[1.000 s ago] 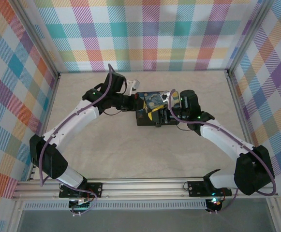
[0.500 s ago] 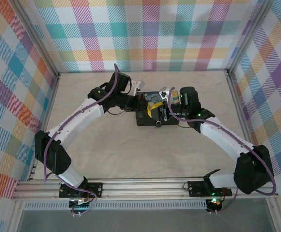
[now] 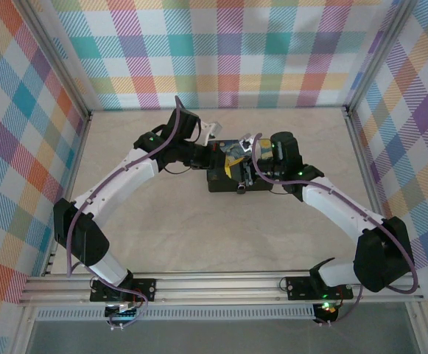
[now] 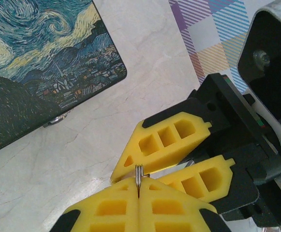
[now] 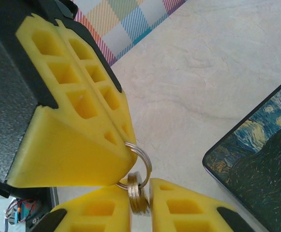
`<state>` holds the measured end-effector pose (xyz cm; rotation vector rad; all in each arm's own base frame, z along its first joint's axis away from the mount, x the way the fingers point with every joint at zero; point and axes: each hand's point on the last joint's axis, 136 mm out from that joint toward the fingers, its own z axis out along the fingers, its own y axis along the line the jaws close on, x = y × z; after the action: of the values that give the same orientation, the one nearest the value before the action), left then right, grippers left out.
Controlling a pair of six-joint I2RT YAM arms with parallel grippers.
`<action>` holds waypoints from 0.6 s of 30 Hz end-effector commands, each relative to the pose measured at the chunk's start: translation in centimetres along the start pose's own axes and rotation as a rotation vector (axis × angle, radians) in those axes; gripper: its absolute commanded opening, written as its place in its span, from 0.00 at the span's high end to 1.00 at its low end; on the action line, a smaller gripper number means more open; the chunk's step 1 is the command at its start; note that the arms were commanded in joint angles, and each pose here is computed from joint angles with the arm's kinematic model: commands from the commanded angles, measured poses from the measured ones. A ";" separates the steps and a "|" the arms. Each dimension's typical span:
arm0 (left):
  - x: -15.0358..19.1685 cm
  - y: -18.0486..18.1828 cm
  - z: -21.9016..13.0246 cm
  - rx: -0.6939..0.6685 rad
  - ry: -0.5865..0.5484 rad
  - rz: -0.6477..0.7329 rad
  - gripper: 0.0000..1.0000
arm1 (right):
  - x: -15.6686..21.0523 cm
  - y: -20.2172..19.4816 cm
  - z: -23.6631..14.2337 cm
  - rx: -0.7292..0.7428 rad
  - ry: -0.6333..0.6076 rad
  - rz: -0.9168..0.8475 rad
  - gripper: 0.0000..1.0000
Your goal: Unlock a padlock with a key
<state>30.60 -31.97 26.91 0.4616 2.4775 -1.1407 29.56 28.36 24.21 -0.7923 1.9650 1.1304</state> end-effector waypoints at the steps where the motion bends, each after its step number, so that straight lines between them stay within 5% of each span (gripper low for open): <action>1: 0.7 -1.0 -0.1 0.018 0.032 0.021 1.00 | -1.1 0.3 -0.1 -0.004 -0.024 -0.022 0.86; 4: 0.6 -0.4 0.2 -0.004 0.028 0.015 1.00 | -0.9 0.4 0.0 -0.013 -0.021 -0.001 0.89; 10: 0.2 0.3 0.4 -0.036 0.007 -0.008 0.85 | 0.0 -0.2 0.4 -0.008 -0.001 0.112 0.97; 15: -0.5 1.9 -0.1 -0.112 -0.041 -0.052 0.41 | 1.0 -1.0 0.7 0.020 0.009 0.227 0.98; 18: -1.1 3.8 -0.7 -0.172 -0.099 -0.122 0.32 | 1.8 -2.1 0.9 0.064 0.021 0.325 0.98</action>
<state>32.18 -30.83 25.99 0.3342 2.5045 -1.0297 30.03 28.27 23.03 -0.5880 2.1068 1.2177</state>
